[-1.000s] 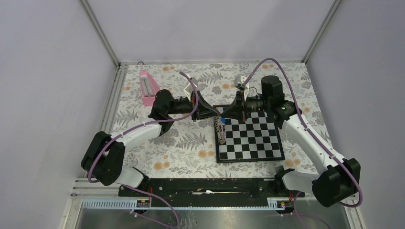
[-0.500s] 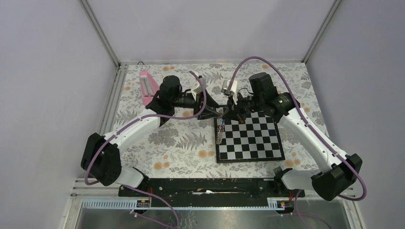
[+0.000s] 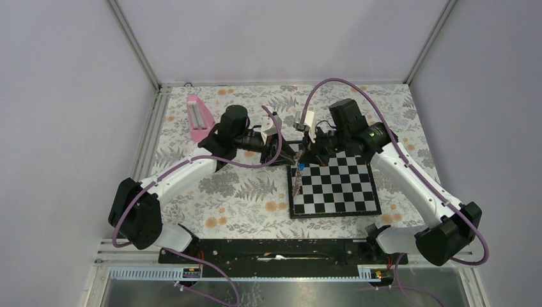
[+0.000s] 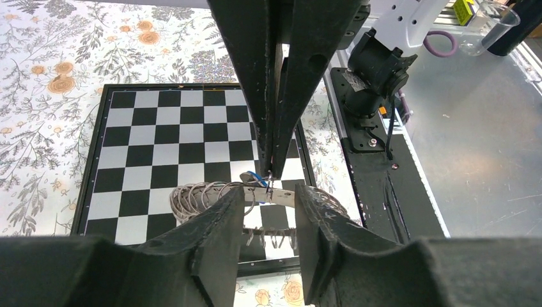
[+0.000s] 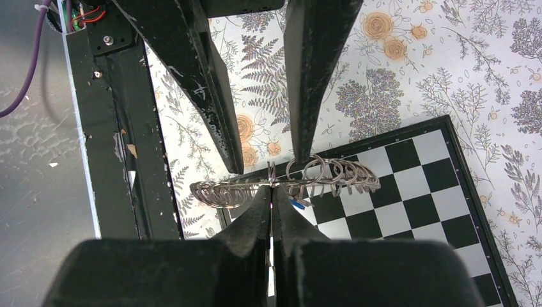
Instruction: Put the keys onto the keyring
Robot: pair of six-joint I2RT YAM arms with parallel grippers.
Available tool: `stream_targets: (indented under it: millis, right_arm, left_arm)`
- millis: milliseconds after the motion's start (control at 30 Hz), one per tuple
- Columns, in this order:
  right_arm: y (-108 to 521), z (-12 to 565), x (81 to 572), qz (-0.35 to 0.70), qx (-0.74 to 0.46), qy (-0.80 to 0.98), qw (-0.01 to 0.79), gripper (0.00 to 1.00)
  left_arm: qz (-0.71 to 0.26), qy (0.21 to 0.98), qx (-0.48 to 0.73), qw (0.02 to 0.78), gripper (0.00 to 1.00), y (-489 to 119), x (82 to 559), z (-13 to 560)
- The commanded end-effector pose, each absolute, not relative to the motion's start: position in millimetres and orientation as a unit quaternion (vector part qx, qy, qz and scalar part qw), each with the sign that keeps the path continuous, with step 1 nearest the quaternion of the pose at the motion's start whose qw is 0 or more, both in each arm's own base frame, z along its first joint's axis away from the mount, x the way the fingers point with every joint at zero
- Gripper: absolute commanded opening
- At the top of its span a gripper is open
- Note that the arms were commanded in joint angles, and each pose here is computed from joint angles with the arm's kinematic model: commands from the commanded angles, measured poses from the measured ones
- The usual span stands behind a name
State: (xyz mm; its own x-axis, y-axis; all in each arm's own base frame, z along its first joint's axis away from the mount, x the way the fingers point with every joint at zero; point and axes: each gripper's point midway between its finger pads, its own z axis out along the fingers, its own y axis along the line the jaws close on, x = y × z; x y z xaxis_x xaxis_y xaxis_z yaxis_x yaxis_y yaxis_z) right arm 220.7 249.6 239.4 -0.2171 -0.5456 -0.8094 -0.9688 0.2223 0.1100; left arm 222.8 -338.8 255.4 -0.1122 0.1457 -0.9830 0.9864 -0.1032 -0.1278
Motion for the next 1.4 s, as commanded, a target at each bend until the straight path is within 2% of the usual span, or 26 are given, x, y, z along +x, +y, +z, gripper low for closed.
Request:
stream_targets:
  millis: [0,467,600,700,767,900,1167,1367]
  right_arm:
    - [257.7,259.0,223.5,0.329,-0.541,0.688,0.355,0.00]
    - [257.7,256.8,223.5,0.329,-0.536,0.689,0.359,0.00]
    - [257.7,256.5,223.4,0.329,-0.536,0.689,0.360,0.00]
    - [257.5,256.2,224.0,0.328,-0.535,0.689,0.361,0.00]
    - [257.0,256.2,224.1,0.327,-0.535,0.689,0.364,0.00]
    - [254.6,260.0,227.9,0.316,-0.527,0.689,0.384,0.07]
    - [244.7,277.0,231.5,0.331,-0.493,0.677,0.434,0.31]
    - [238.1,275.3,219.7,0.339,-0.508,0.657,0.442,0.41]
  left_arm:
    - [-0.522,0.491,0.553,0.425,0.36,-343.7,219.1,277.3]
    - [-0.530,0.490,0.558,0.409,0.22,-350.3,214.1,269.7]
    - [-0.531,0.489,0.559,0.408,0.12,-351.3,213.3,269.9]
    - [-0.532,0.491,0.558,0.406,0.00,-351.7,213.9,269.6]
    - [-0.534,0.492,0.556,0.404,0.00,-351.9,213.5,270.4]
    - [-0.539,0.502,0.539,0.408,0.00,-351.4,215.6,273.6]
    - [-0.604,0.497,0.467,0.412,0.00,-346.8,204.4,295.2]
    - [-0.631,0.499,0.434,0.405,0.00,-344.1,198.0,303.4]
